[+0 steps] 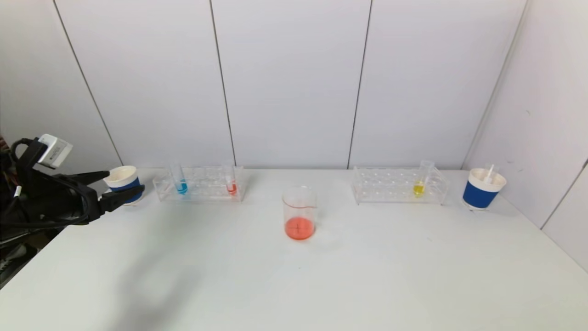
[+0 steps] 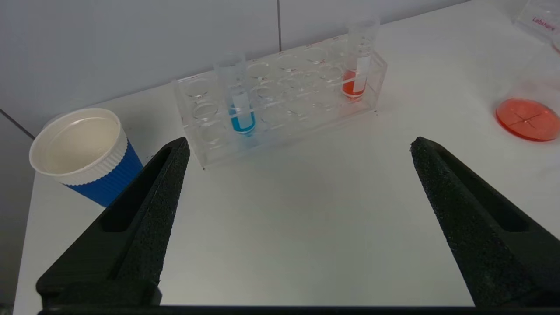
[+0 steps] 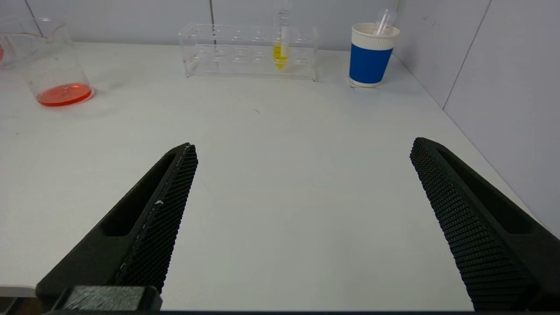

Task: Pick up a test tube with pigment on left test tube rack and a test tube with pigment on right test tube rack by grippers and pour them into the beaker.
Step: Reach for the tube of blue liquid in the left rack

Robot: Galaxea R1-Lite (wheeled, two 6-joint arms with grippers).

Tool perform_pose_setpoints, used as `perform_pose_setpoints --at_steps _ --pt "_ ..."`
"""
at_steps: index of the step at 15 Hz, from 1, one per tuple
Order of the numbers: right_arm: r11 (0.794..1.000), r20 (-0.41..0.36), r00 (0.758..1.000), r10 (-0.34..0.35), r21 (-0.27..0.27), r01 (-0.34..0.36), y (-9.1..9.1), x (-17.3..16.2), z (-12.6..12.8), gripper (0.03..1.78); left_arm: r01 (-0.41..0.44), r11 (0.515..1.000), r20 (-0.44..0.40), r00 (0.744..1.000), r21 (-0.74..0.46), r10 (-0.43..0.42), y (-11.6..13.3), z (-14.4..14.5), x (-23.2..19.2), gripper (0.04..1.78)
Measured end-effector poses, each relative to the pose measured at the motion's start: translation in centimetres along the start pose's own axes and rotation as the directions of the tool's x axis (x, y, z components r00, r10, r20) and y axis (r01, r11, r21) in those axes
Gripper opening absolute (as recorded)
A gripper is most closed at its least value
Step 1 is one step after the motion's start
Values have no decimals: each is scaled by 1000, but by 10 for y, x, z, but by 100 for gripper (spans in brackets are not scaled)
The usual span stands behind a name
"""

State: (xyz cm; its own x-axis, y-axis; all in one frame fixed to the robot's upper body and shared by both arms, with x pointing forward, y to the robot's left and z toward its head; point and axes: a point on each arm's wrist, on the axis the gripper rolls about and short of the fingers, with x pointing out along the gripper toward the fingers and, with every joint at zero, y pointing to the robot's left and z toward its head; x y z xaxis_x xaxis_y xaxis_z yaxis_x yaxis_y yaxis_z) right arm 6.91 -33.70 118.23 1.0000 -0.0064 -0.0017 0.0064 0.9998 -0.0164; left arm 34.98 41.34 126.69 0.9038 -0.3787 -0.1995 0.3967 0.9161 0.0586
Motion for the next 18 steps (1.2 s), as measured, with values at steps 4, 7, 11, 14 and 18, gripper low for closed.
perform_pose_setpoints --at_steps 4,7,11,14,18 --pt "1000 0 1000 0 0 0 0 0 0 177 -17 999 34 999 36 16 15 -14 13 176" --pt "1000 0 1000 0 0 0 0 0 0 177 -18 999 27 999 41 17 22 -20 21 176" --pt "1000 0 1000 0 0 0 0 0 0 177 1 998 17 1000 59 -2 31 -27 42 176" --pt "1000 0 1000 0 0 0 0 0 0 177 -1 998 -4 1000 55 2 27 -31 58 176" --pt "1000 0 1000 0 0 0 0 0 0 177 -38 997 -18 999 65 39 24 -31 75 176"
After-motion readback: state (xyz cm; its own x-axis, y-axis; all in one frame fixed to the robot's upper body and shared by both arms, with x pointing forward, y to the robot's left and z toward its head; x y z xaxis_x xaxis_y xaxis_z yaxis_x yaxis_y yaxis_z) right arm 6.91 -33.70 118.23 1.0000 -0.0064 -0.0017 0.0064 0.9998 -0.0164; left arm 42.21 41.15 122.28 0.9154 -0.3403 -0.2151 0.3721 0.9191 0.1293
